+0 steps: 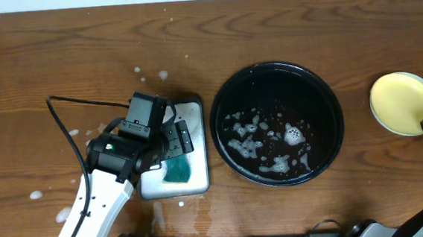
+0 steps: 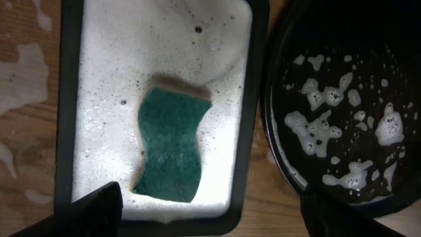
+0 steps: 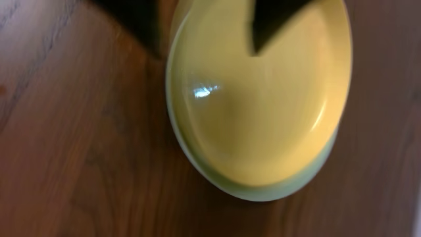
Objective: Clean dirty plates on tray and stack at the side
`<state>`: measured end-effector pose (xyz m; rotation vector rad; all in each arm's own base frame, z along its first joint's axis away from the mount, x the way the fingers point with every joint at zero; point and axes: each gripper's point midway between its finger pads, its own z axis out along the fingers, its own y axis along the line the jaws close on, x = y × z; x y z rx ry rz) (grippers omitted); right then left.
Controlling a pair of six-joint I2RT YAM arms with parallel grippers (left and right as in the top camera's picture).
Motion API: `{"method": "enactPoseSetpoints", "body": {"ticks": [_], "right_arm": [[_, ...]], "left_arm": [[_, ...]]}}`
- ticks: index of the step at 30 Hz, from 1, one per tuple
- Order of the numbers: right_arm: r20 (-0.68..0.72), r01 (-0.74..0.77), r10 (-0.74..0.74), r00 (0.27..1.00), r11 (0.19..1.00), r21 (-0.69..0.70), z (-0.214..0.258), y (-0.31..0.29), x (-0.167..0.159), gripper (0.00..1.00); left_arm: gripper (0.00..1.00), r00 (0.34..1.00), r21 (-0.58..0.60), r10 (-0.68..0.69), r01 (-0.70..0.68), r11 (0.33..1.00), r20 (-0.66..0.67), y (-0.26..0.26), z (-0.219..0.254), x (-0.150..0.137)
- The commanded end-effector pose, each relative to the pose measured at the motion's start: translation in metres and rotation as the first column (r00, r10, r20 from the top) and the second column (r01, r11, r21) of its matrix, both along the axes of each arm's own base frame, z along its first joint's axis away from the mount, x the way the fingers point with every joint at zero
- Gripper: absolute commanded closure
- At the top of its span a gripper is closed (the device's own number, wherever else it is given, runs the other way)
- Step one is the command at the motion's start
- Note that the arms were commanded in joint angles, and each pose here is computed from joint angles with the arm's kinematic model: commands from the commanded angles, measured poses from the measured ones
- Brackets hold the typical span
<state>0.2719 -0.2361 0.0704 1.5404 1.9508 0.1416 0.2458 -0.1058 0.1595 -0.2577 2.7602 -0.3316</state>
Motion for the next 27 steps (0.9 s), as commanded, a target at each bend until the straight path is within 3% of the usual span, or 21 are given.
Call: {"method": "enactPoseSetpoints", "body": {"ticks": [1, 5, 7, 11, 14, 16, 17, 21, 23, 27], "right_arm": [[0.068, -0.122, 0.124, 0.99, 0.992, -0.033, 0.019, 0.004, 0.019, 0.44], [0.274, -0.356, 0.345, 0.898, 0.935, -0.011, 0.075, 0.051, 0.057, 0.43], [0.356, -0.5, 0.478, 0.803, 0.865, -0.035, 0.11, 0.092, 0.068, 0.45], [0.414, -0.734, 0.717, 0.561, 0.662, -0.15, 0.166, 0.187, 0.064, 0.49], [0.4, -0.848, 0.853, 0.336, 0.459, -0.267, 0.194, 0.26, 0.04, 0.48], [0.38, -0.883, 0.903, 0.202, 0.336, -0.327, 0.207, 0.299, 0.019, 0.37], [0.378, -0.893, 0.915, 0.141, 0.282, -0.35, 0.214, 0.318, 0.007, 0.01], [0.377, -0.894, 0.924, -0.059, 0.119, -0.433, 0.237, 0.366, -0.034, 0.01], [0.375, -0.882, 0.919, -0.121, 0.074, -0.466, 0.245, 0.378, -0.049, 0.01], [0.241, -0.786, 0.943, -0.229, -0.033, -0.617, 0.252, 0.38, -0.065, 0.01]], "left_arm": [[0.13, 1.0, -0.006, 0.001, -0.001, 1.0, 0.01, 0.0, 0.005, 0.002], [0.13, 1.0, -0.005, 0.001, -0.001, 1.0, 0.01, 0.0, 0.005, 0.002], [0.13, 1.0, -0.006, 0.001, -0.001, 1.0, 0.01, 0.0, 0.005, 0.002], [0.13, 1.0, -0.006, 0.001, -0.001, 1.0, 0.01, 0.0, 0.005, 0.002], [0.13, 1.0, -0.006, 0.001, -0.001, 1.0, 0.01, 0.0, 0.005, 0.002], [0.13, 1.0, -0.006, 0.001, -0.001, 1.0, 0.01, 0.0, 0.005, 0.002], [0.13, 1.0, -0.006, 0.001, -0.001, 1.0, 0.01, 0.0, 0.005, 0.002], [0.13, 1.0, -0.006, 0.001, -0.001, 1.0, 0.01, 0.0, 0.005, 0.002], [0.13, 1.0, -0.005, 0.001, -0.001, 1.0, 0.01, 0.0, 0.005, 0.002], [0.13, 1.0, -0.006, 0.001, -0.001, 1.0, 0.01, 0.0, 0.005, 0.002]]}}
